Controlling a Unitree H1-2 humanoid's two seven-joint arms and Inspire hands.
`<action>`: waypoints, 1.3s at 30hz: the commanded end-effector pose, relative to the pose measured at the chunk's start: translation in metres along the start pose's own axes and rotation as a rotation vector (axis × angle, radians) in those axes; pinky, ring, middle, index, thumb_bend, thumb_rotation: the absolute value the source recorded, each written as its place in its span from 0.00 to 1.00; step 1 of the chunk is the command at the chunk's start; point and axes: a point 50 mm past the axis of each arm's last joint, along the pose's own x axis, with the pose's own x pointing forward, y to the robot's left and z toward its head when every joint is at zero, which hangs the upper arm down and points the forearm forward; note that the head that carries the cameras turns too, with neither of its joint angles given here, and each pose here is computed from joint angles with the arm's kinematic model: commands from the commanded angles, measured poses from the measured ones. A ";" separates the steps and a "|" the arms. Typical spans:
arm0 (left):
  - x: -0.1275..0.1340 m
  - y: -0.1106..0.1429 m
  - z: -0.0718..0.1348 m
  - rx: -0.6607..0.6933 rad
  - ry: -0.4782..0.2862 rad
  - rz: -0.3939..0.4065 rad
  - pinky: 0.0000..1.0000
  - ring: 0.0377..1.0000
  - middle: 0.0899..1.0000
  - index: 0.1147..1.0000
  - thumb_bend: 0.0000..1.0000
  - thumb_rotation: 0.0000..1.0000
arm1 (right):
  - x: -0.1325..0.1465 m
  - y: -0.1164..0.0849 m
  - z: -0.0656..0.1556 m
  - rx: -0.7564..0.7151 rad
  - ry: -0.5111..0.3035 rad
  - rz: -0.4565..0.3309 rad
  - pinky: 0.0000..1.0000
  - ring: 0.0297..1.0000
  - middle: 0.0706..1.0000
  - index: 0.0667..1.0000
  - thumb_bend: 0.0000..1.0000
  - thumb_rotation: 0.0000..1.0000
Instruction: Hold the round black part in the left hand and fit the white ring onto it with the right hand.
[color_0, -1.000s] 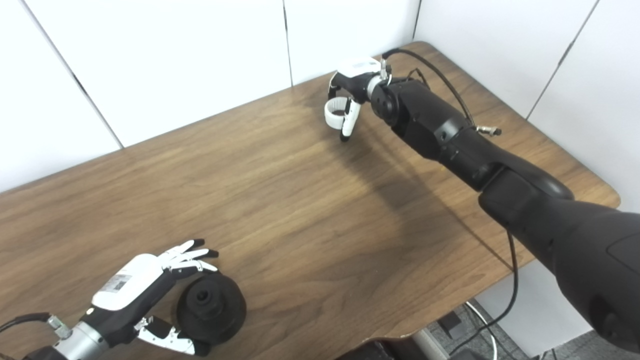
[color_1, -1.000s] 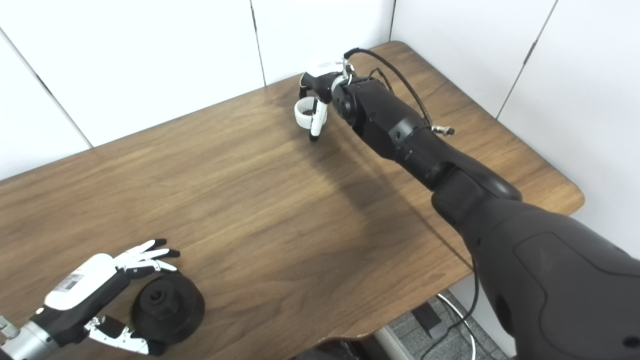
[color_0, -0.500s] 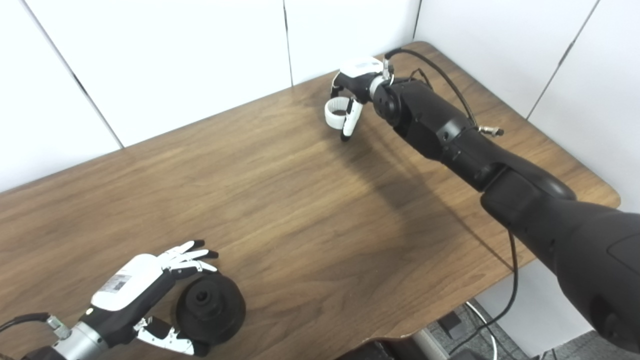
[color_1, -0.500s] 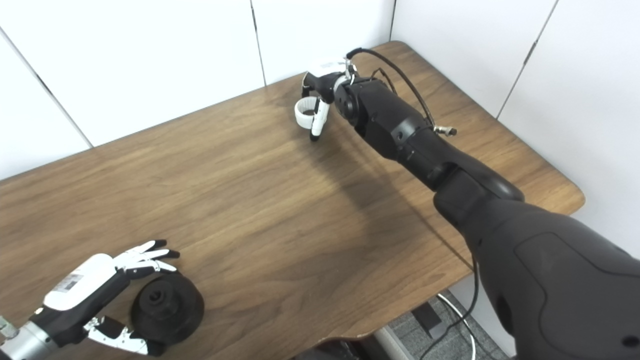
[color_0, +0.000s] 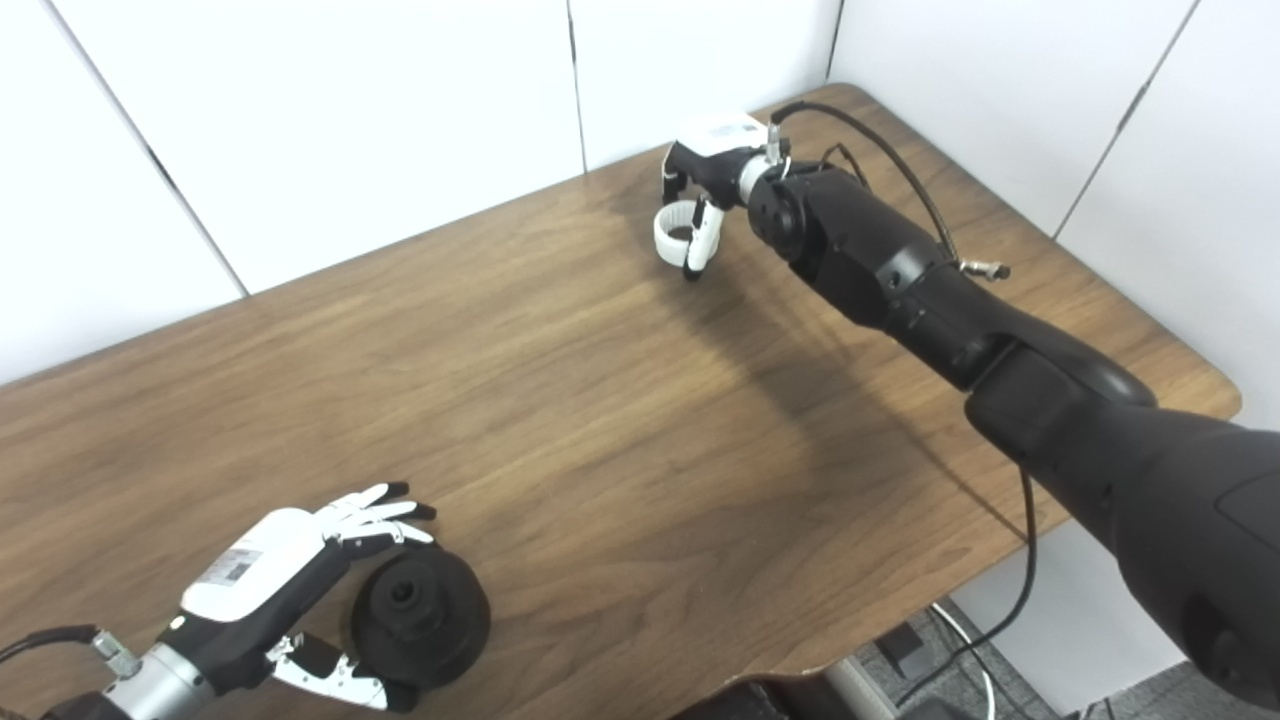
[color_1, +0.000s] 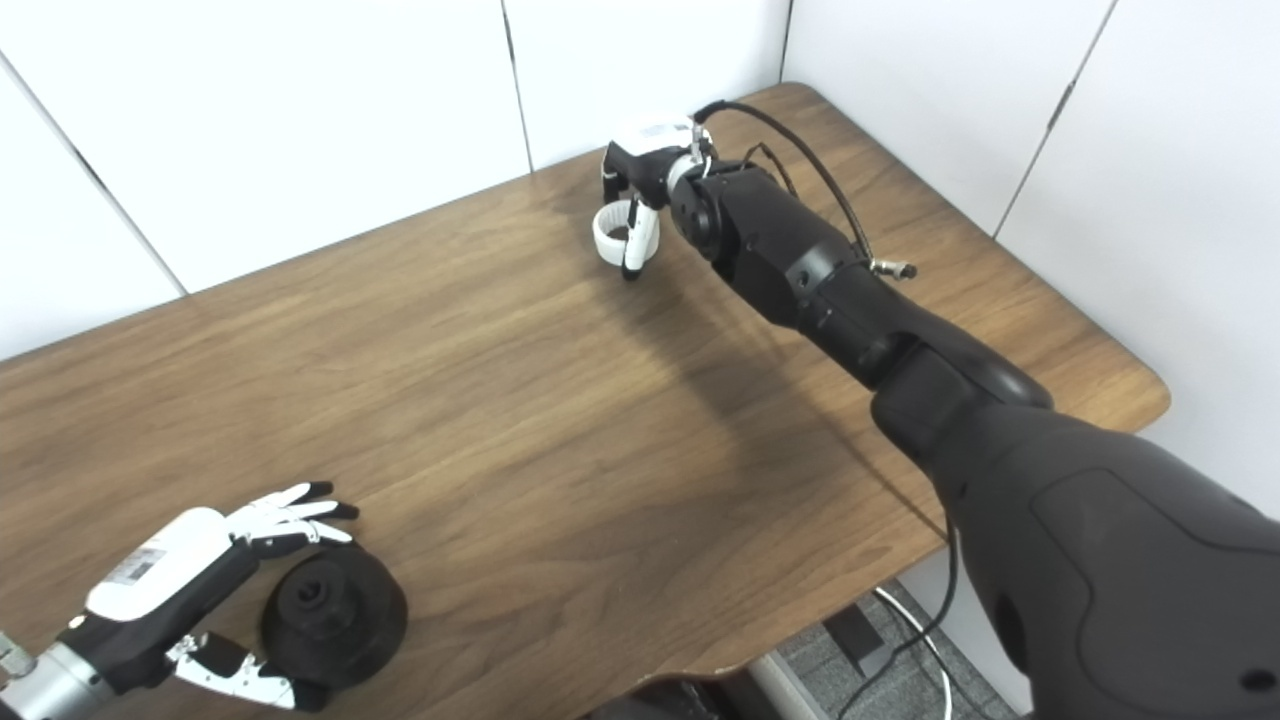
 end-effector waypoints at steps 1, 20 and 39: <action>-0.007 0.010 -0.002 0.038 0.018 -0.014 0.93 0.97 0.88 0.42 0.52 0.07 | 0.000 -0.022 -0.012 -0.027 0.010 -0.082 0.71 0.75 0.71 0.45 0.52 0.13; -0.003 0.006 -0.004 0.004 0.017 0.000 0.89 0.95 0.87 0.42 0.52 0.07 | -0.013 -0.033 -0.005 0.047 -0.101 -0.132 0.70 0.76 0.71 0.45 0.52 0.13; 0.024 -0.001 0.011 0.022 0.013 0.022 0.86 0.96 0.87 0.42 0.52 0.08 | -0.049 -0.063 0.007 0.021 -0.313 -0.175 0.75 0.76 0.71 0.45 0.52 0.13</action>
